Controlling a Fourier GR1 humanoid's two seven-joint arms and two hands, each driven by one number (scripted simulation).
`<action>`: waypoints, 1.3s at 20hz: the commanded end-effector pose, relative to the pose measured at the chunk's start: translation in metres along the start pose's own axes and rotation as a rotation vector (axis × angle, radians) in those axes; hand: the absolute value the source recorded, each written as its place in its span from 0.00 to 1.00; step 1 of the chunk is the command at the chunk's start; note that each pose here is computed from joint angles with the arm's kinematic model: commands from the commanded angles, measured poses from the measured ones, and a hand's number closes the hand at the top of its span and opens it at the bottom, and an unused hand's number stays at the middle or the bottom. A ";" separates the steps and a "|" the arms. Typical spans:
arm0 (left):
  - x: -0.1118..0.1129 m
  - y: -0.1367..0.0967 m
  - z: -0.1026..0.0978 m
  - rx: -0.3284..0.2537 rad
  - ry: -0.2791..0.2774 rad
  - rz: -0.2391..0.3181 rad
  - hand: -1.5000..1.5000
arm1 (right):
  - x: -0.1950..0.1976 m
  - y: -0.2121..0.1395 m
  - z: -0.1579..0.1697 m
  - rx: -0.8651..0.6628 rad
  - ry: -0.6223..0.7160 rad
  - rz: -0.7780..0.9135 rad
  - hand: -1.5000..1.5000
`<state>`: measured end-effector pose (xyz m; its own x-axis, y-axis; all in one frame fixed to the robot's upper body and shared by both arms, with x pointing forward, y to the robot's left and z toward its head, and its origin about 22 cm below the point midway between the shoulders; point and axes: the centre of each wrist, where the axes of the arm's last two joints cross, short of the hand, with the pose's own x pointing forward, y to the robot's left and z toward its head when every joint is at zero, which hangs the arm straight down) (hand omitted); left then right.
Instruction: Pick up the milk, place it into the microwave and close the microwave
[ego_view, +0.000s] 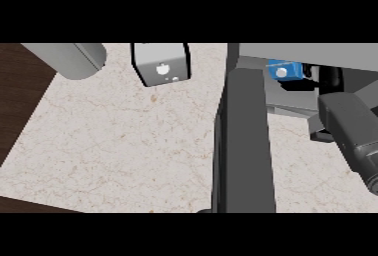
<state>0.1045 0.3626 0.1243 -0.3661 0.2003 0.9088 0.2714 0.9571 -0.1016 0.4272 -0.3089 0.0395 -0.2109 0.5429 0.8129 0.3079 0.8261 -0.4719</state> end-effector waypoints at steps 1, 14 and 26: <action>-0.002 0.002 -0.004 -0.023 0.004 0.001 0.00 | 0.002 -0.005 -0.004 -0.036 0.012 0.020 1.00; -0.001 0.007 -0.014 -0.018 0.004 -0.034 0.00 | 0.006 -0.031 -0.016 -0.083 0.014 0.026 1.00; 0.000 0.009 -0.021 -0.058 0.022 -0.071 0.00 | -0.009 -0.061 -0.009 -0.165 0.046 0.289 1.00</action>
<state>0.1238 0.3682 0.1308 -0.3682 0.1353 0.9198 0.2826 0.9588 -0.0279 0.4271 -0.3431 0.0635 -0.1622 0.6089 0.7765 0.4196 0.7548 -0.5043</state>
